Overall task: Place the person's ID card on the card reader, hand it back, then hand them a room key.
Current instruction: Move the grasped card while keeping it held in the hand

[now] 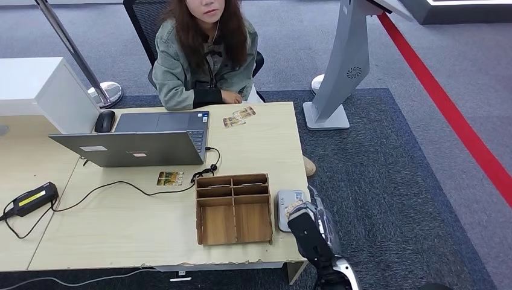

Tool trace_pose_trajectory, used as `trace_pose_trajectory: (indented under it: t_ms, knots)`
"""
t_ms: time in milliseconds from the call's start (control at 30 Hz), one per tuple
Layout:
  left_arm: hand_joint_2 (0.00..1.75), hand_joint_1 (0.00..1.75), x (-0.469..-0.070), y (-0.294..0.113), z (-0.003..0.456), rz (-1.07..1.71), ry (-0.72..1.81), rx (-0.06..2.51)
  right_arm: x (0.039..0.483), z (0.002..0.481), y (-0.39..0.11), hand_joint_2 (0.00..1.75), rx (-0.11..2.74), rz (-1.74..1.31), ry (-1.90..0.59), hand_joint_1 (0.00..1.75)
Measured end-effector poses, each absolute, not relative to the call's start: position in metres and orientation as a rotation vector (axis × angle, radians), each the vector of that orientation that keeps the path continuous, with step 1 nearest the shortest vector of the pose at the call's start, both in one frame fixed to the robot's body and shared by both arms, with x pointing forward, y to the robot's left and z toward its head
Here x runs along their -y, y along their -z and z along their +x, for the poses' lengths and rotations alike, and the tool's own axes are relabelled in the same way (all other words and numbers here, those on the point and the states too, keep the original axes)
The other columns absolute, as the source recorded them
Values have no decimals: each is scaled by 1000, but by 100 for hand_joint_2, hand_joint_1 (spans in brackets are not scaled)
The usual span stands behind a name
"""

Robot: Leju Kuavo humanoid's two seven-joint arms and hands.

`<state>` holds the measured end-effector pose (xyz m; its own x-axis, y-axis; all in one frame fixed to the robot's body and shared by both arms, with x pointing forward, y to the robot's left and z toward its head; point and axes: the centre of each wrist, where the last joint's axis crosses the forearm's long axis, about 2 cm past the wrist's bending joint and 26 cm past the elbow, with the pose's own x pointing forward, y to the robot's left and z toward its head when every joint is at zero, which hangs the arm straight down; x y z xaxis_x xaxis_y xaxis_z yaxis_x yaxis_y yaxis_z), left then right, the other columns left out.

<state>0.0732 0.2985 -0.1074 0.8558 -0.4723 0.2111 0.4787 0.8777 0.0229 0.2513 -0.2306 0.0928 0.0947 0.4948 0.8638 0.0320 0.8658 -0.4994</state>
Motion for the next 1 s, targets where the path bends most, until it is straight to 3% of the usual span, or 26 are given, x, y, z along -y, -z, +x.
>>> trace_pose_trajectory:
  t_ms: [1000]
  knots:
    - [175,0,-303,107,73,-29,514,221,230,252,-29,175,1219,-485,-412,175]
